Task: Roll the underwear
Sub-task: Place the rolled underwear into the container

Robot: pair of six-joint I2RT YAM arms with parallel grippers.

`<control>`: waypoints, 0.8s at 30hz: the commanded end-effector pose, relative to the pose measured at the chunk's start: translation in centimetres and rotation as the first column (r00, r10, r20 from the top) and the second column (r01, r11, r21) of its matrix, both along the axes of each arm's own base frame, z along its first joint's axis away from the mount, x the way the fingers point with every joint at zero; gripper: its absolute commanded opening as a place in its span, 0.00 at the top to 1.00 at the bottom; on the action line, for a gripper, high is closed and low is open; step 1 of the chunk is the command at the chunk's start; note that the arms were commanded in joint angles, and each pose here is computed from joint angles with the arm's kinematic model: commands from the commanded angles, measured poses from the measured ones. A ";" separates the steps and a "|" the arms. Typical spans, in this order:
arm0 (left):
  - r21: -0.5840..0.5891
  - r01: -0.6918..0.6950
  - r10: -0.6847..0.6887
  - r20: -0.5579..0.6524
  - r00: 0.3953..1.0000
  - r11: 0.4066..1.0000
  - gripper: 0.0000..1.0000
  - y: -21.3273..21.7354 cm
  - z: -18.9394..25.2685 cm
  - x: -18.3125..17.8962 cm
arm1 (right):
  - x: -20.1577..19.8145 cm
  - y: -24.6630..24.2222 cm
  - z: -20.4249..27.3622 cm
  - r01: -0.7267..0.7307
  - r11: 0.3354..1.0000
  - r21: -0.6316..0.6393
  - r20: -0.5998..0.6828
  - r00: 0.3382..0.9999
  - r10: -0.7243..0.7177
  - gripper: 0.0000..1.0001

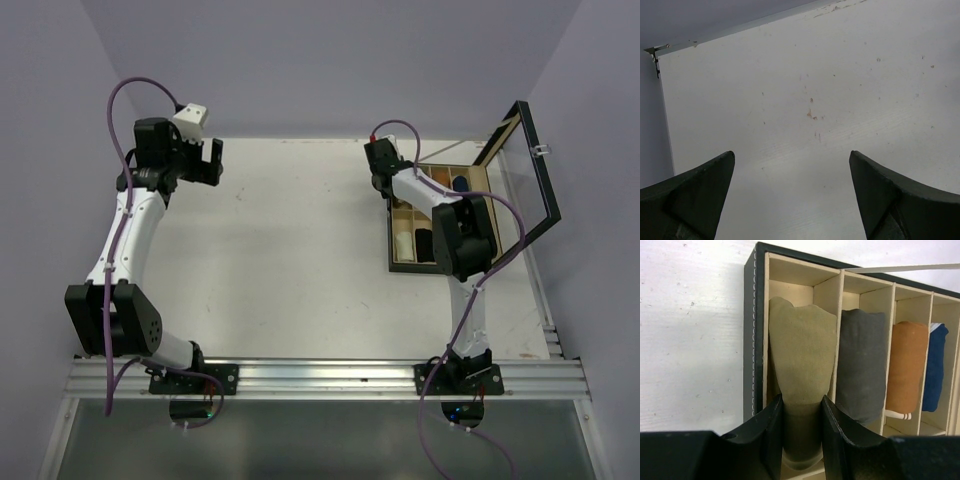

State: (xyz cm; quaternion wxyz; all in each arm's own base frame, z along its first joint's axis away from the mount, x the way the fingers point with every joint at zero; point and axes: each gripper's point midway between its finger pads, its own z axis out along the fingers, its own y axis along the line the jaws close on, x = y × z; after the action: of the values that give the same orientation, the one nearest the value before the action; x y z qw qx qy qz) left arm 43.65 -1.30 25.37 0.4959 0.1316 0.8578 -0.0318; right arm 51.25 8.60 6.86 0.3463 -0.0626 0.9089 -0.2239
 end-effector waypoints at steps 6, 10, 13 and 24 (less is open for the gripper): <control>-0.023 -0.019 0.019 -0.010 1.000 1.000 0.00 0.0 -0.6 0.2 | 0.3 1.7 -0.4 -0.017 0.995 0.102 -0.009 1.000 0.018 1.00; -0.019 -0.015 0.014 -0.013 1.000 1.000 0.00 0.0 -0.7 0.1 | -0.1 2.5 -1.3 -0.092 0.973 0.213 -0.064 0.992 0.108 1.00; -0.019 -0.013 0.012 -0.019 1.000 1.000 0.00 0.0 -0.8 0.0 | -0.2 1.5 -1.3 -0.100 0.964 0.248 -0.081 0.989 0.123 1.00; -0.032 0.007 -0.008 -0.028 1.000 0.999 0.00 -0.5 -0.7 0.3 | -0.6 1.2 -2.5 -0.112 0.913 0.392 -0.151 0.971 0.184 1.00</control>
State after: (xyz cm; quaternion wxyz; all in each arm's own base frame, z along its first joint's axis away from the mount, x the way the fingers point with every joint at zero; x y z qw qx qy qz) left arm 43.56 -1.45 23.78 0.4759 0.1293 0.8690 -0.0401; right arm 51.13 8.42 4.10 0.2994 -0.0687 0.9503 -0.0504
